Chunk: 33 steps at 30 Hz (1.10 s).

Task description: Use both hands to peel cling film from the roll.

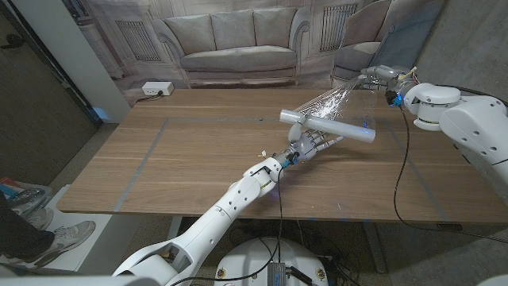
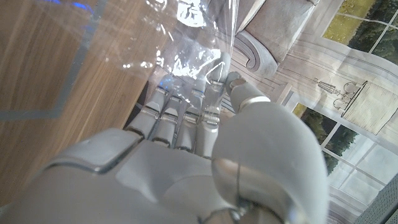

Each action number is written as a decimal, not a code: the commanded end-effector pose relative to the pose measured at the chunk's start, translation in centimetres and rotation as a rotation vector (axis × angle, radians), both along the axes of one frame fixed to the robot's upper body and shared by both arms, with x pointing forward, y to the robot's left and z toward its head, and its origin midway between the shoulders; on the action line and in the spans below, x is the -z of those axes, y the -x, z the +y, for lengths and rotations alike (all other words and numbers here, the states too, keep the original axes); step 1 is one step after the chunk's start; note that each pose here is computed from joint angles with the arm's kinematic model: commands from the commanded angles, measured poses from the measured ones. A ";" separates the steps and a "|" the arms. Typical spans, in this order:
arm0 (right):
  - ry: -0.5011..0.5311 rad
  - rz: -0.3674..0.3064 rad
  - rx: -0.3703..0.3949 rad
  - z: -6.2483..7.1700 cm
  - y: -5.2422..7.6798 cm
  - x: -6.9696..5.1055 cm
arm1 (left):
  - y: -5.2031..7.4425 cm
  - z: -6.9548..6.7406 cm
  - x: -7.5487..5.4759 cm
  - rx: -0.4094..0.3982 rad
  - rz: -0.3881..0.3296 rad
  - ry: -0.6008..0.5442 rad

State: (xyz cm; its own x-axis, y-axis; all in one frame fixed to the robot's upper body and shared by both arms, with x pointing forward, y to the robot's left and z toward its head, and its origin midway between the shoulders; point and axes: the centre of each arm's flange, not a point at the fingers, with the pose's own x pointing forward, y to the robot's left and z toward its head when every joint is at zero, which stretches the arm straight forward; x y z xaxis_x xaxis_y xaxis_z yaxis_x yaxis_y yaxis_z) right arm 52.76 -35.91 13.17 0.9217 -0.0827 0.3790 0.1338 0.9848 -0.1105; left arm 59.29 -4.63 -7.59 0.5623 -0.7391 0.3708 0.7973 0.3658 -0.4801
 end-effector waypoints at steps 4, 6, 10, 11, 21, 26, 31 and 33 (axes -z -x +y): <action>-0.007 -0.008 0.010 0.4 0.3 -0.2 | 0.1 0.6 0.0 -0.011 -0.007 0.004; -0.006 -0.008 0.011 0.5 0.4 -0.2 | 0.2 0.6 0.1 -0.014 -0.001 0.004; -0.007 -0.009 0.012 0.5 0.6 -0.2 | 0.4 0.8 0.1 -0.027 0.002 0.007; -0.007 -0.009 0.013 0.6 0.7 -0.1 | 0.3 0.8 0.1 -0.012 -0.005 0.008; -0.018 -0.012 0.036 0.5 1.4 -0.2 | 0.7 1.4 0.4 -0.035 0.002 -0.002; -0.028 -0.007 0.044 0.6 1.4 -0.2 | 0.9 1.6 0.4 -0.016 0.004 0.006; -0.032 0.003 0.050 0.8 1.3 0.0 | 1.1 2.0 0.3 -0.039 0.009 -0.005; -0.029 0.009 0.051 1.0 1.2 0.2 | 1.0 2.0 0.2 -0.013 0.003 -0.003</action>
State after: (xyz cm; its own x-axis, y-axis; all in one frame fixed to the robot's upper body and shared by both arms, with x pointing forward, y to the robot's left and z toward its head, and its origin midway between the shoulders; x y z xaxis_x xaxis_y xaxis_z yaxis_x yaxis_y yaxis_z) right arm 51.56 -35.42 13.28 0.9154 -0.1279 0.3818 0.1735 0.9809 -0.0876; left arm 58.46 -3.13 -7.88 0.5839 -0.7223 0.3706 0.7854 0.3870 -0.4831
